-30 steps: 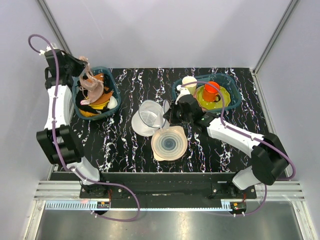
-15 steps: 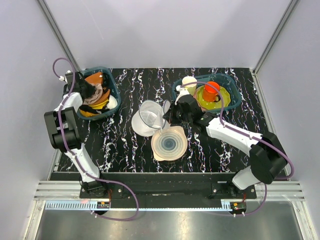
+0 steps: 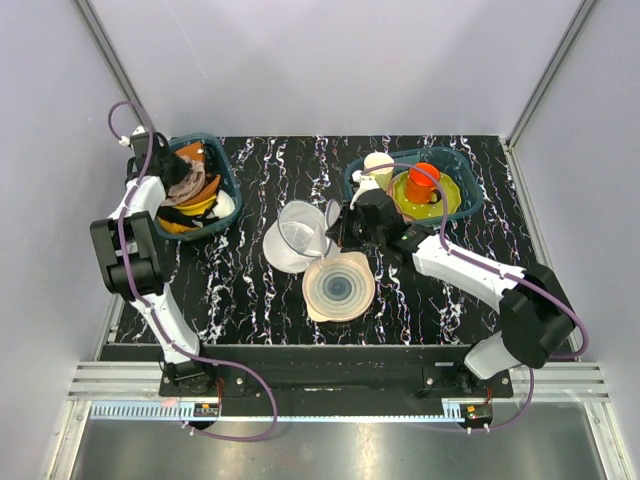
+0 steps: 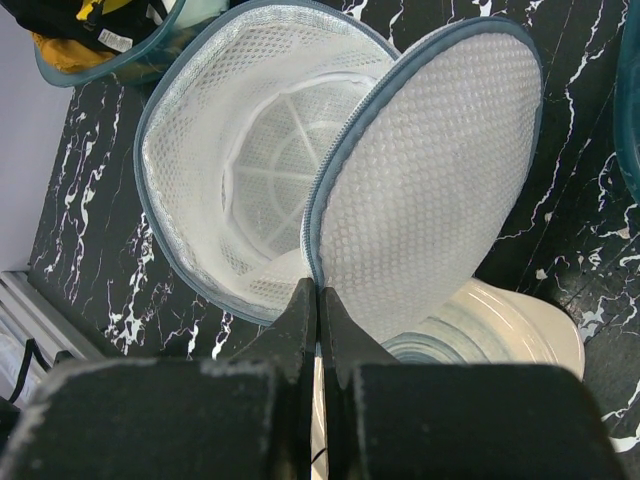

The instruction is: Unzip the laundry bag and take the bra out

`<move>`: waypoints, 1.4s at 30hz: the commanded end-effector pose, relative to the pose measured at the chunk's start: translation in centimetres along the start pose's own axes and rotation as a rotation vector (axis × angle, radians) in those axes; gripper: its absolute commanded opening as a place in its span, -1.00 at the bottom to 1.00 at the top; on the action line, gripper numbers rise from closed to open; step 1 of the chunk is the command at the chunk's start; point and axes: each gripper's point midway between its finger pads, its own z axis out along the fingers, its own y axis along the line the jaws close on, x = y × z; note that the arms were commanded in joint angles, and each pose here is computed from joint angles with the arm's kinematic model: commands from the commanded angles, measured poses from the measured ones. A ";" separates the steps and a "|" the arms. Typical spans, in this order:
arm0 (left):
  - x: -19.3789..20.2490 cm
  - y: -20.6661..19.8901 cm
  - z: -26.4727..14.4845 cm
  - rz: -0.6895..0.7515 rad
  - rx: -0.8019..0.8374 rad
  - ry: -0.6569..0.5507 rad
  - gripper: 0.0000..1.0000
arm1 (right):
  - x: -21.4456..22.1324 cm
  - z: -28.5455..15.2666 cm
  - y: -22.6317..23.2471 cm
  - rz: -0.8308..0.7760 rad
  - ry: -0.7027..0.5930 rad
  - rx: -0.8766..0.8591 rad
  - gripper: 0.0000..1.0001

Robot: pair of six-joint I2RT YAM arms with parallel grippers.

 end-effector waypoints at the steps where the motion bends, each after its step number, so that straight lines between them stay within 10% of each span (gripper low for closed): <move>1: -7.7 -6.9 -5.4 0.078 0.136 -0.203 -1.00 | -2.0 -1.0 0.6 -0.013 -0.069 -0.019 -1.00; 17: -15.3 -13.9 -11.3 0.113 0.249 -0.378 -1.00 | -2.0 -0.5 0.4 -0.018 -0.063 -0.012 -1.00; 34: -0.6 -0.6 0.6 0.021 -0.009 -0.036 -1.00 | -2.0 -1.2 0.3 -0.018 -0.074 -0.012 -1.00; 42: -3.4 -4.0 -5.4 0.033 0.068 -0.132 0.45 | -2.1 -1.4 0.4 -0.017 -0.077 -0.018 -1.00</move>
